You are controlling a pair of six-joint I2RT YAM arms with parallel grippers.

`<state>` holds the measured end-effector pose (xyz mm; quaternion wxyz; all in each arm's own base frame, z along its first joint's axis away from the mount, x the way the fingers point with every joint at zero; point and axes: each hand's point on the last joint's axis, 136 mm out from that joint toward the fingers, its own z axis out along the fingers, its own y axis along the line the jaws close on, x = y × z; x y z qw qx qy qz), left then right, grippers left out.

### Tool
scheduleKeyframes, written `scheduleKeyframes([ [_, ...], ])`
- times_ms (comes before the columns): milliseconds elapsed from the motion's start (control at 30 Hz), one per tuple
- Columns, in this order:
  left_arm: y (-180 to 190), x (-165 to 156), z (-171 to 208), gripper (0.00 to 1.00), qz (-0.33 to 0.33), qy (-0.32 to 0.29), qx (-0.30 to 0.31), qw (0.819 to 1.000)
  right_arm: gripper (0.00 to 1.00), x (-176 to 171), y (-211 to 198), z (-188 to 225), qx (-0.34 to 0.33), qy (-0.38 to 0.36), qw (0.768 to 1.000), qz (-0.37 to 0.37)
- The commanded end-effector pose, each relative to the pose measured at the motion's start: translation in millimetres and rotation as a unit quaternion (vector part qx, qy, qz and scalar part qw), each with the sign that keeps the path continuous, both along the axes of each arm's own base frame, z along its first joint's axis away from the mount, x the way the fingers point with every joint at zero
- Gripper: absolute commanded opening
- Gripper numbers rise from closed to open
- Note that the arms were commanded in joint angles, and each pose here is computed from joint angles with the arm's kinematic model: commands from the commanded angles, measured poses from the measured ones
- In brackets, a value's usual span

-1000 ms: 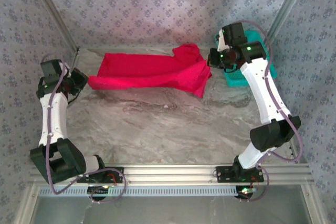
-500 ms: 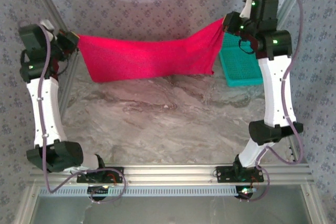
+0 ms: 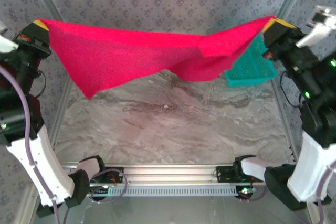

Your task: Fold the inside-out t-shirt

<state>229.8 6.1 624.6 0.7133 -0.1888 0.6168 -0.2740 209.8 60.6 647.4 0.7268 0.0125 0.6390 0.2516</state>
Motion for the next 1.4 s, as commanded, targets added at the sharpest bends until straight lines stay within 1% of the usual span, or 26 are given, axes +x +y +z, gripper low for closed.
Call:
scheduleKeyframes([
  [0,4.3,-1.7,-2.3,0.00,0.015,0.009,0.010,1.000,0.00,17.6,-4.1,-2.3,-0.013,0.002,1.000,-0.022],
  [167,3.2,9.0,-13.3,0.00,0.003,0.027,0.009,1.000,0.00,25.4,-2.3,-6.5,-0.014,0.009,1.000,-0.020],
  [267,4.7,25.9,-30.9,0.00,-0.010,0.044,-0.004,0.999,0.00,41.1,0.7,-18.3,-0.014,0.030,0.999,-0.018],
  [367,9.2,54.1,-64.9,0.00,-0.023,0.077,-0.025,0.996,0.00,62.1,4.3,-34.6,-0.012,0.054,0.998,-0.017],
  [500,11.1,89.6,-113.9,0.00,-0.043,0.124,-0.053,0.990,0.00,100.0,14.1,-66.1,-0.010,0.097,0.995,-0.006],
  [600,10.1,119.4,-150.9,0.00,-0.052,0.163,-0.064,0.983,0.00,136.7,21.7,-94.0,-0.013,0.136,0.991,-0.001],
  [733,10.5,162.2,-174.8,0.00,-0.061,0.192,-0.067,0.977,0.00,185.9,35.4,-117.3,-0.019,0.172,0.985,0.015],
  [833,18.4,197.3,-171.9,0.00,-0.060,0.197,-0.067,0.976,0.00,218.3,40.0,-116.5,-0.024,0.182,0.983,0.022],
  [933,21.3,231.9,-160.0,0.00,-0.075,0.199,-0.070,0.975,0.00,241.3,38.3,-103.3,-0.020,0.169,0.985,0.025],
  [1067,20.6,258.0,-116.6,0.00,-0.096,0.164,-0.069,0.979,0.00,252.7,26.7,-75.0,0.012,0.124,0.992,0.032],
  [1133,22.5,260.0,-93.7,0.00,-0.096,0.143,-0.065,0.983,0.00,250.6,21.4,-61.6,0.022,0.101,0.994,0.038],
  [1200,23.2,253.7,-70.6,0.00,-0.098,0.121,-0.058,0.986,0.00,240.9,18.8,-48.4,0.019,0.080,0.996,0.041],
  [1233,22.7,249.2,-65.2,0.00,-0.098,0.118,-0.053,0.987,0.00,234.7,18.8,-43.4,0.014,0.072,0.996,0.041],
  [1300,20.7,240.1,-64.9,0.00,-0.097,0.125,-0.039,0.987,0.00,221.9,22.8,-38.5,0.003,0.064,0.997,0.049],
  [1367,18.1,232.3,-80.1,0.00,-0.097,0.151,-0.026,0.983,0.00,214.1,28.6,-49.0,-0.009,0.078,0.996,0.053],
])
